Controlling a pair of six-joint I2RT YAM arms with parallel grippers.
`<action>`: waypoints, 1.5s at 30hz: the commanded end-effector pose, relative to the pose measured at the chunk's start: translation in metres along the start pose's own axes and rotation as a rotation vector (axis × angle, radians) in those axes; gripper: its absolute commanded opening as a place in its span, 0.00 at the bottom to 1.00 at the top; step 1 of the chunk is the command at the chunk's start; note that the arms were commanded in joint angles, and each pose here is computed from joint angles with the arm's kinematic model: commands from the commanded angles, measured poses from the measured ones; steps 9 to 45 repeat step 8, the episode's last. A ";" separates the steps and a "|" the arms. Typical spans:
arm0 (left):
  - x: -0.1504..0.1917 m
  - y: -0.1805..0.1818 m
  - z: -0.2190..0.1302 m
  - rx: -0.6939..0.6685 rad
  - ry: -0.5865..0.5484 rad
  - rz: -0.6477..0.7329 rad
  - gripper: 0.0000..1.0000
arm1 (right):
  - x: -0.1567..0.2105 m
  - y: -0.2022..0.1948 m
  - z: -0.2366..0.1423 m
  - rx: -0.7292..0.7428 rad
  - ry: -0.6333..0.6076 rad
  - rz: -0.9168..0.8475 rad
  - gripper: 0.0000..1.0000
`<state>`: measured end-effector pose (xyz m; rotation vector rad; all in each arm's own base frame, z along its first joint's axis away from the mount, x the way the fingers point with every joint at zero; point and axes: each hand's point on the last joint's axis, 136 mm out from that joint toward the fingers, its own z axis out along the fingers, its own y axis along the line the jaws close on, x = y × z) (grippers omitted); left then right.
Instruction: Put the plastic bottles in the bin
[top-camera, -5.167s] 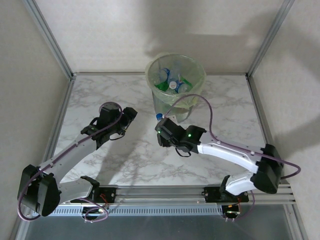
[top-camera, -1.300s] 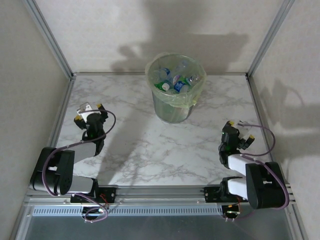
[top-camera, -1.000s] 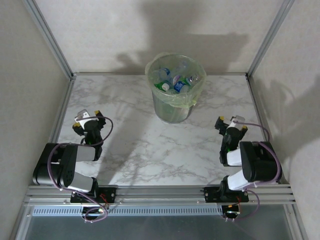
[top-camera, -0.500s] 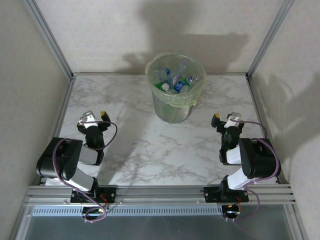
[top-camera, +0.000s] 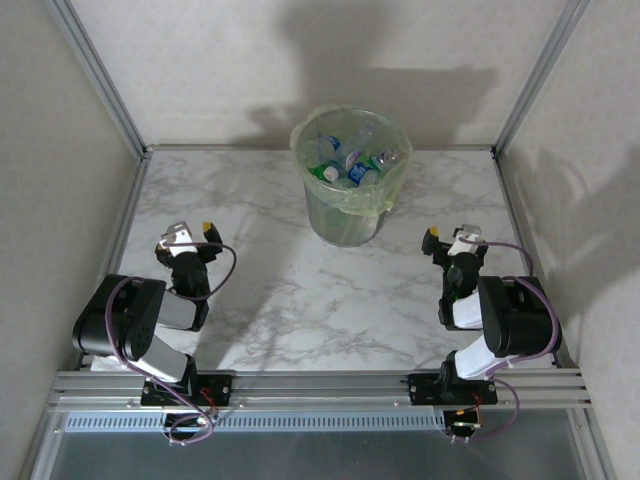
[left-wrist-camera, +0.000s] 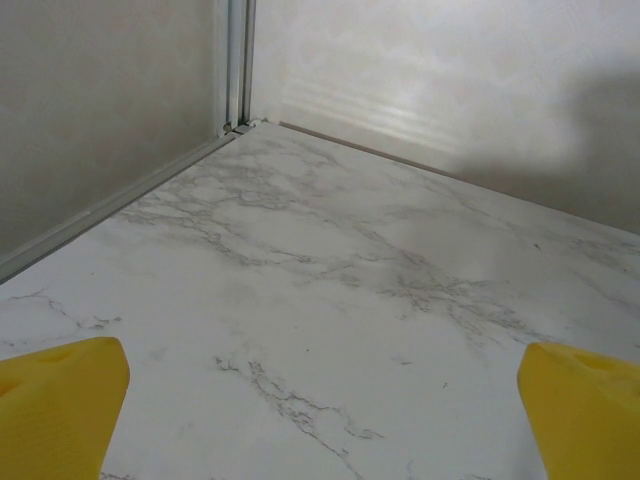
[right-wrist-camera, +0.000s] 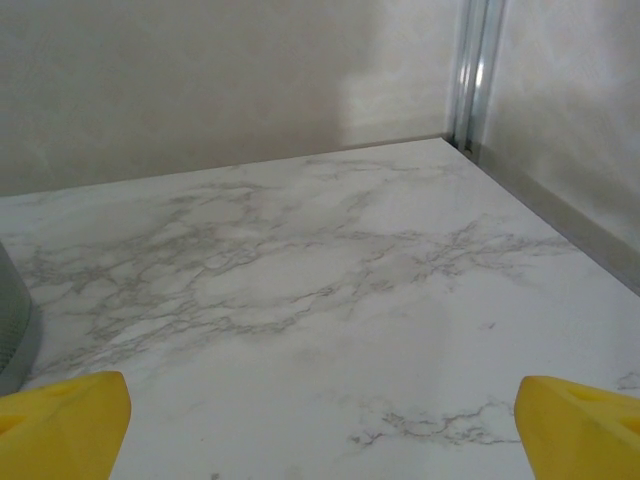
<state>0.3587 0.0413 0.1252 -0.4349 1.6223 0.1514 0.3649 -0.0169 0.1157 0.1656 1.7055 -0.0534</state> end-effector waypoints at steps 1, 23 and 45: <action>-0.009 -0.003 0.000 0.003 -0.036 -0.005 0.99 | -0.010 0.011 0.005 -0.053 -0.032 -0.028 0.99; -0.008 -0.005 0.000 0.018 -0.031 0.000 0.99 | -0.009 0.013 0.005 -0.082 -0.025 -0.026 0.99; -0.008 -0.005 0.000 0.018 -0.031 0.000 0.99 | -0.009 0.013 0.005 -0.082 -0.025 -0.026 0.99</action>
